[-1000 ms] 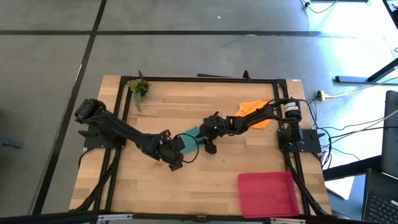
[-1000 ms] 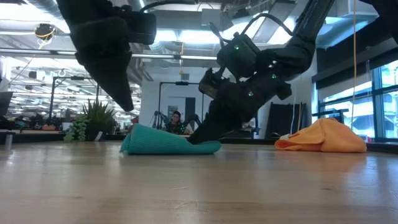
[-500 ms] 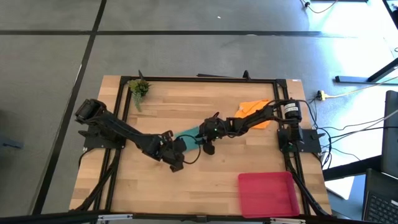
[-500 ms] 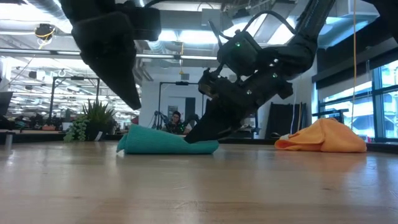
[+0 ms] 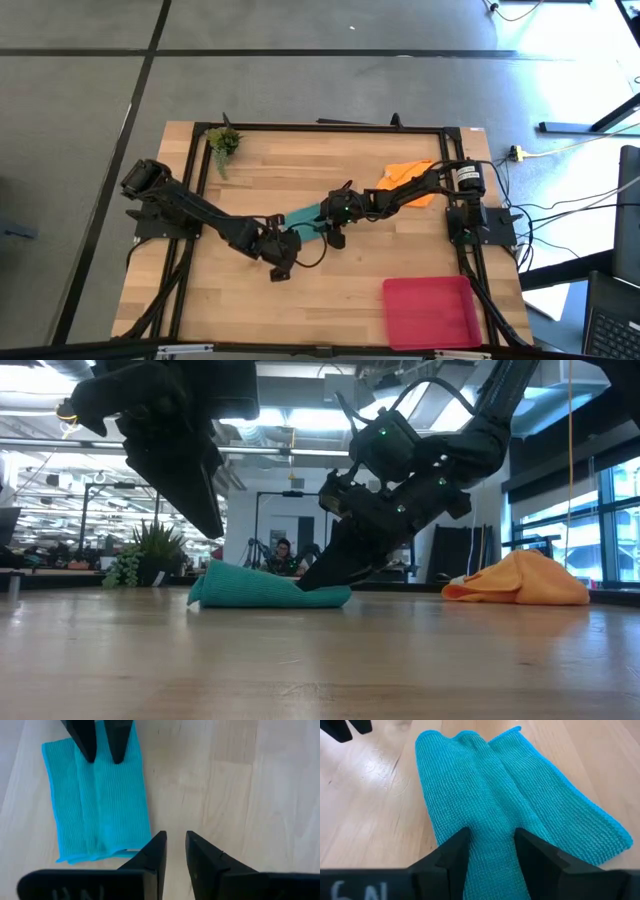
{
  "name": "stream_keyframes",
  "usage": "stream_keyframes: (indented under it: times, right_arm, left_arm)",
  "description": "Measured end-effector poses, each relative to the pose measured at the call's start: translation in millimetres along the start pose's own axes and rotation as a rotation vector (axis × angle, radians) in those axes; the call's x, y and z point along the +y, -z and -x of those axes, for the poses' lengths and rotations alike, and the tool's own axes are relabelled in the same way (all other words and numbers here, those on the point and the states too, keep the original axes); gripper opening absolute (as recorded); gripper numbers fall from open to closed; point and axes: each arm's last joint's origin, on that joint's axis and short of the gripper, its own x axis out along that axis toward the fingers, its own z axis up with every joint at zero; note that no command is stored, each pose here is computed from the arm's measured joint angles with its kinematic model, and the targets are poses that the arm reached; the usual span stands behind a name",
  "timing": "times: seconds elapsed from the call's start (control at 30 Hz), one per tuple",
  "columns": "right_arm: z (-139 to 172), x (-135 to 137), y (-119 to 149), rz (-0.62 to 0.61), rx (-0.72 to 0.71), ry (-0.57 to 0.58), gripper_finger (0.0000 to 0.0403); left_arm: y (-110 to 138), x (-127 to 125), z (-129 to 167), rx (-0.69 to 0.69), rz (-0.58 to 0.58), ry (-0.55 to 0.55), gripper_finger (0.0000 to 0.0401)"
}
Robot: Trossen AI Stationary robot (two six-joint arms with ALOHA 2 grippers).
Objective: Roll microfiber towels into tight, uniform cylinder then place into a basket
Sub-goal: Roll the blue microfiber cloth
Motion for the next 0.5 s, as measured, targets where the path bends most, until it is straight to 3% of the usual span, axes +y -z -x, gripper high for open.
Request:
stream_keyframes:
  times: [0.23,0.4,0.5]
  right_arm:
    - [0,0,0,0.002,0.0,0.0,0.0163]
    - [0,0,0,0.004,0.0,0.0,0.0163]
    - [0,0,0,0.006,-0.001,0.0,0.0163]
  left_arm:
    - [-1,2,-1,0.002,0.03,-0.001,0.0096]
    - [-5,10,-4,0.004,0.135,-0.017,0.0118]
    - [-7,16,-5,-0.006,0.109,-0.047,0.0123]
